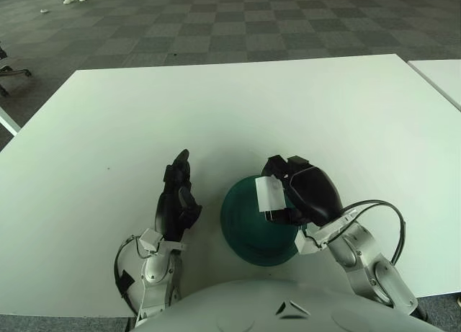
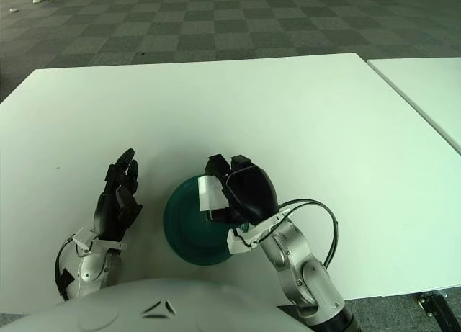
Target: Put the charger into the plate.
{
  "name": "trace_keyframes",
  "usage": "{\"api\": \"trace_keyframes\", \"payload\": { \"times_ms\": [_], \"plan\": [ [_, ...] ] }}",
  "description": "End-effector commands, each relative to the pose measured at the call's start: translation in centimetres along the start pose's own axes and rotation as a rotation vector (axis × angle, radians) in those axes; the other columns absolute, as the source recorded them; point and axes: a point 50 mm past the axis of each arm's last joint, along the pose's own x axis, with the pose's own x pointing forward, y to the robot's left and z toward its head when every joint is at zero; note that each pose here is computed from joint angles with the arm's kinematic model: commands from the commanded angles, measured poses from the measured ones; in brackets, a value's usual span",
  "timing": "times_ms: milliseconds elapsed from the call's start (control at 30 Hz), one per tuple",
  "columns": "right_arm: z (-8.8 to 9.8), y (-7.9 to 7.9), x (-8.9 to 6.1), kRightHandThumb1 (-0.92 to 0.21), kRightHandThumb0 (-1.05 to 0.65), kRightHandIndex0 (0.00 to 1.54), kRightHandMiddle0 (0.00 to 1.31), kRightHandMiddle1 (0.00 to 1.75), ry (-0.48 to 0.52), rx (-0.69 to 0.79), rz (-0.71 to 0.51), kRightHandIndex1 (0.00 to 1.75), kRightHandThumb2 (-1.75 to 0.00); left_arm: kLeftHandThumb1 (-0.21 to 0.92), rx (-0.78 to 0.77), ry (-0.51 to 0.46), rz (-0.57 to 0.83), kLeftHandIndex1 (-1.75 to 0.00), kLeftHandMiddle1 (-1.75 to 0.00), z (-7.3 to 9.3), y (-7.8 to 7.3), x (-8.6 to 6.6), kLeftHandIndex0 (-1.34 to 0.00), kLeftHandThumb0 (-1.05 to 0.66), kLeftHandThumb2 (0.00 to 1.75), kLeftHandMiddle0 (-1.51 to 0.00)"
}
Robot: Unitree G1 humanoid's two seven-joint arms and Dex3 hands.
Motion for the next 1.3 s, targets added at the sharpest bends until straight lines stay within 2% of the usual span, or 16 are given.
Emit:
{"api": "trace_keyframes", "payload": {
  "times_ms": [0,67,167,233,333,433,533,1000,1267],
  "plan": [
    [-0.1,0.0,0.0,-0.65,-0.39,0.46,0.37,1.75,-0.01,0.01,-0.007,1.74,-0.89,0.92,-0.1,0.137,0.047,-0.65,-0.02,-2.8,-0.9,-1.7,0.0,-1.01,0.93,-0.14],
    [-0.1,-0.1,0.0,-0.68,-0.39,0.44,0.34,1.75,-0.013,0.003,-0.005,1.73,-0.84,0.92,-0.094,0.138,0.049,-0.64,-0.02,-2.9,-0.9,-1.7,0.0,-1.0,0.94,-0.14],
    [0.0,-0.6,0.0,-0.83,-0.37,0.4,0.26,1.75,-0.025,-0.037,-0.003,1.5,-0.64,0.92,-0.078,0.137,0.046,-0.62,-0.01,-2.9,-0.9,-1.8,0.0,-0.99,0.95,-0.14],
    [-0.1,-0.8,0.0,-0.88,-0.36,0.36,0.22,1.75,-0.035,-0.069,-0.003,1.31,-0.57,0.92,-0.067,0.136,0.039,-0.58,-0.01,-2.9,-0.9,-1.8,0.0,-0.99,0.96,-0.14],
    [-0.1,-0.9,0.0,-0.91,-0.63,0.29,0.07,1.45,-0.046,-0.102,-0.001,1.1,-0.68,0.92,-0.051,0.136,0.03,-0.54,-0.01,-3.0,-0.8,-1.8,0.0,-0.99,0.98,-0.13],
    [-0.1,-1.0,0.0,-0.92,-0.72,0.25,0.02,1.26,-0.052,-0.119,0.003,0.95,-0.71,0.92,-0.042,0.134,0.027,-0.52,0.0,-3.0,-0.8,-1.7,0.0,-0.99,0.99,-0.12],
    [-0.1,-1.1,-0.1,-0.92,-0.75,0.23,0.01,1.15,-0.058,-0.13,0.012,0.83,-0.72,0.92,-0.04,0.13,0.025,-0.51,0.0,-3.1,-0.9,-1.6,0.0,-0.99,0.99,-0.12],
    [0.3,-1.3,-0.1,-0.92,-0.73,0.2,0.0,0.94,-0.065,-0.125,0.01,0.67,-0.69,0.92,-0.052,0.123,0.029,-0.54,0.0,-3.2,-1.0,-1.4,0.0,-1.02,0.98,-0.12],
    [0.3,-1.2,-0.1,-0.92,-0.73,0.19,0.0,0.89,-0.061,-0.112,0.001,0.62,-0.66,0.92,-0.031,0.121,0.02,-0.53,0.0,-3.3,-1.0,-1.4,0.0,-1.01,0.99,-0.12]
  ]
}}
